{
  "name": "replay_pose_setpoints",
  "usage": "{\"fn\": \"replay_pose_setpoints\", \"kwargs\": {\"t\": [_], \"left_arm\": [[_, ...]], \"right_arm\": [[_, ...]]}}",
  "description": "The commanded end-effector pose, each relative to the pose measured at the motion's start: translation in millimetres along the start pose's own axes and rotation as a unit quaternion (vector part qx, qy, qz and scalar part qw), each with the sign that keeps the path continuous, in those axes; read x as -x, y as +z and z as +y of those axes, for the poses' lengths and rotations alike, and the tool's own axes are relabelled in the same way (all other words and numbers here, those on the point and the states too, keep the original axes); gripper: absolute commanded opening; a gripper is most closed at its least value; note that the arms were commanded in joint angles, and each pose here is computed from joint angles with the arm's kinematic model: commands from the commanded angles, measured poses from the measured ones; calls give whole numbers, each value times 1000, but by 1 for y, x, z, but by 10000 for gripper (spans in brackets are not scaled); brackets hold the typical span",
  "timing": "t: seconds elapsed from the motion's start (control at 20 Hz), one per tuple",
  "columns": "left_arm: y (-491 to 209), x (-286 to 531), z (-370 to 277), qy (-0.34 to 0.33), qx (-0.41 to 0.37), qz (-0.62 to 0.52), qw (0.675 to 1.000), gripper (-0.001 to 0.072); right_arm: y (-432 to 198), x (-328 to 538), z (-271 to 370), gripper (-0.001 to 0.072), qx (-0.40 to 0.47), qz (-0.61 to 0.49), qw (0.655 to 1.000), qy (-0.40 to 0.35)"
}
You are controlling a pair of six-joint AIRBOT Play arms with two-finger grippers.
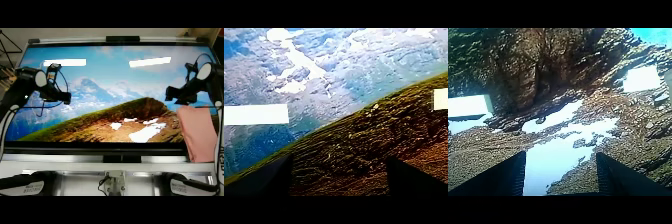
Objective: Fold the shirts.
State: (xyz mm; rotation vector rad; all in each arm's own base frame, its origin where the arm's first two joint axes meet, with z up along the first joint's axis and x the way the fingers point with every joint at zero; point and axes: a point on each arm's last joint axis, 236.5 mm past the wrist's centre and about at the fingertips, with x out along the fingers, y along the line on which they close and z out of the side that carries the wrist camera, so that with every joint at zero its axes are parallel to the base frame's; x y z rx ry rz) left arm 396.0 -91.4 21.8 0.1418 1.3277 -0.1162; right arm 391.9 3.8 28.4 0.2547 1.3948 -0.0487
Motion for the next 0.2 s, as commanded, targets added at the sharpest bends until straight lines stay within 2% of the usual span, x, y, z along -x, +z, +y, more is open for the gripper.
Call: {"fn": "replay_pose_setpoints", "kwargs": {"t": [0.0, 0.15], "left_arm": [[-5, -1, 0, 0, 0, 10, 1000, 669], [-5, -1, 0, 0, 0, 10, 1000, 670]], "right_arm": [[0, 0, 1, 561, 0, 0, 1000, 1], [0, 0, 1, 561, 0, 0, 1000, 1]]}}
